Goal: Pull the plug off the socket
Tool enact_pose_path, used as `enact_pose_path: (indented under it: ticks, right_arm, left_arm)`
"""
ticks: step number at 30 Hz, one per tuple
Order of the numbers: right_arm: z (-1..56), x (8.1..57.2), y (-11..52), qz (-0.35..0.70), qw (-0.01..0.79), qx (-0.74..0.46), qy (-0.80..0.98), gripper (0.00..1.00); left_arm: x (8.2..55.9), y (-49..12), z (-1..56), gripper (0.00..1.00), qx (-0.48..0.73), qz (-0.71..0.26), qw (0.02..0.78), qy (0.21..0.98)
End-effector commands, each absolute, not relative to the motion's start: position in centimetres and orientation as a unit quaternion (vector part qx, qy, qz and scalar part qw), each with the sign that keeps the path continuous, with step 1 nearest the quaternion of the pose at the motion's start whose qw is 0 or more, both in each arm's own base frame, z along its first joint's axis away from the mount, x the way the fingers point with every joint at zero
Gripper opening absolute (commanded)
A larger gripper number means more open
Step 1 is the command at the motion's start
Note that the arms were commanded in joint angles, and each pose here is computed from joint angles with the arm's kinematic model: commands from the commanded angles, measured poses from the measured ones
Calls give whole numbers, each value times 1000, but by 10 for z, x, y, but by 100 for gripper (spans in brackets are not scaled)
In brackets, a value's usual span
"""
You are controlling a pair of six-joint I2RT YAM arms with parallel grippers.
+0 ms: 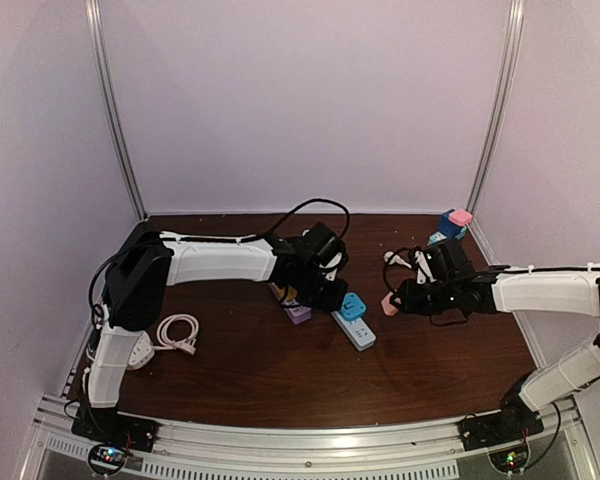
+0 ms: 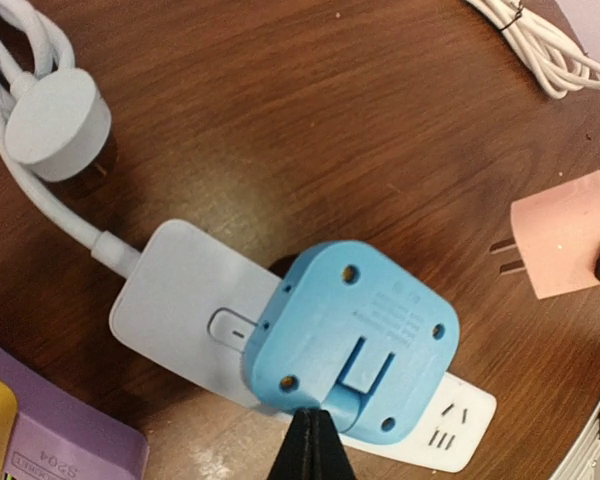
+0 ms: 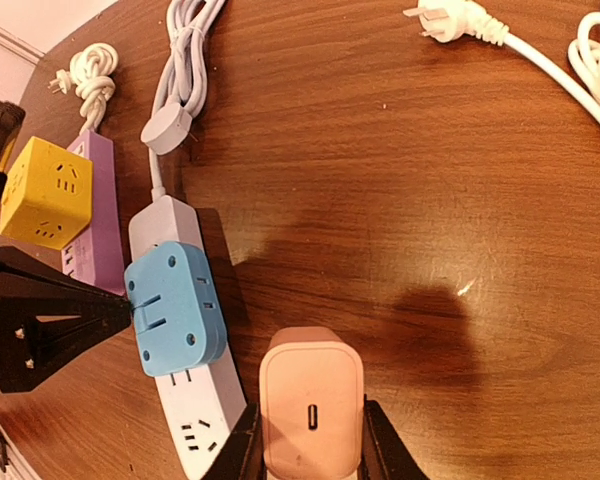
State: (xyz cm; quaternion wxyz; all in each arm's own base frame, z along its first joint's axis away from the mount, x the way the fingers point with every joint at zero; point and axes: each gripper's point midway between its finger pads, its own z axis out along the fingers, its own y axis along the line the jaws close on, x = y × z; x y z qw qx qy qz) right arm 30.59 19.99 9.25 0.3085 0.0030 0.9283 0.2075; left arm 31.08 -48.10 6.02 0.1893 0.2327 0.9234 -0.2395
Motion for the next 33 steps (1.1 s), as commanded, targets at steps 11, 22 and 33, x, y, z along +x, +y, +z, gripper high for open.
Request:
enact_pose_path:
  ticks: [11,22,33]
  right_arm:
    - [71,305,182,359,259,55,895,16]
    - [60,298,148,293,260,68,918,52]
    - [93,301,154,303,288,54,907,70]
  left_arm:
    - [310,-467,87,0,229,-210,194,930]
    - [309,-462,103,0,235,-200,195,931]
    - [306,-458,110,0,227,-196,203,932]
